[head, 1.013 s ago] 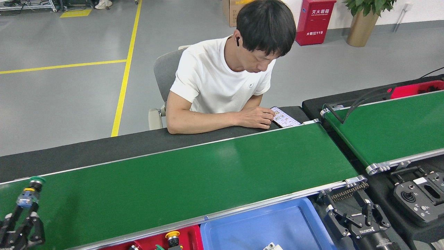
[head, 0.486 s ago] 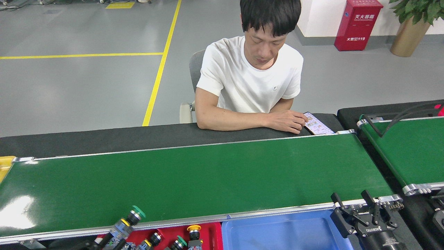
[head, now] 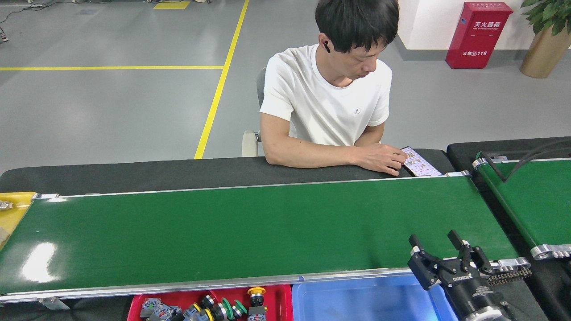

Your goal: Pick switch part from conveyor to tray

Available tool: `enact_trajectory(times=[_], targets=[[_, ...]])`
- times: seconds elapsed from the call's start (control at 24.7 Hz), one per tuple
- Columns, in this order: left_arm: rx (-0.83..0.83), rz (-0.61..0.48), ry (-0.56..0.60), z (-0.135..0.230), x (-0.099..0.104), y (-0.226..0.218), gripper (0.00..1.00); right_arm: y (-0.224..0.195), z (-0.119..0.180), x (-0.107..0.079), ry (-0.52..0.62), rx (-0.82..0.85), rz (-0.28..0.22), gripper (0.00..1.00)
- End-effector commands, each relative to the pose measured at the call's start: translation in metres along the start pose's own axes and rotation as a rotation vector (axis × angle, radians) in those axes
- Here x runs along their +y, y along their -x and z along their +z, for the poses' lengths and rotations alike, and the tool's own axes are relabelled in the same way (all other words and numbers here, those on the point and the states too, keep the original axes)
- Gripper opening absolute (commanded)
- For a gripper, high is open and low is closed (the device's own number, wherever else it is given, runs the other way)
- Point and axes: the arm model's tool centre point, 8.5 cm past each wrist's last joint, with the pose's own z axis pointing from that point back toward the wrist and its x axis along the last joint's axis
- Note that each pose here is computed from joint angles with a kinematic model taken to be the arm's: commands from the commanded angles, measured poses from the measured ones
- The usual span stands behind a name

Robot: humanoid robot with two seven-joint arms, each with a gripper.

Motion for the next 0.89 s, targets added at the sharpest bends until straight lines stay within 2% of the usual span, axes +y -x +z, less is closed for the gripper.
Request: enact_trajectory(times=[0.0, 0.12, 0.36, 0.45, 0.53, 0.77, 0.85], targets=[[0.069, -0.003, -0.023, 0.003, 0.006, 0.01, 1.0, -0.008, -0.006, -0.007, 0.039, 0.008, -0.014, 0.98], [0.272, 0.018, -0.001, 0.019, 0.004, 0.033, 1.0, -0.019, -0.009, -0.002, 0.018, -0.001, -0.045, 0.98], [0.586, 0.076, 0.044, 0.062, -0.003, 0.073, 1.0, -0.024, -0.018, -0.014, 0.051, -0.035, -0.038, 0.98], [0.666, 0.148, 0.075, 0.068, -0.008, 0.084, 1.0, -0.026, -0.019, -0.017, 0.063, -0.039, -0.04, 0.98], [0.695, 0.224, 0.085, 0.064, -0.014, 0.092, 1.0, -0.026, -0.011, -0.019, 0.073, -0.032, -0.041, 0.98], [0.74, 0.198, 0.094, 0.02, -0.011, 0.092, 1.0, -0.009, 0.004, -0.019, 0.09, 0.028, -0.049, 0.98], [0.74, 0.186, 0.073, 0.006, -0.001, 0.085, 1.0, -0.001, 0.01, -0.021, 0.097, 0.053, -0.046, 0.98]])
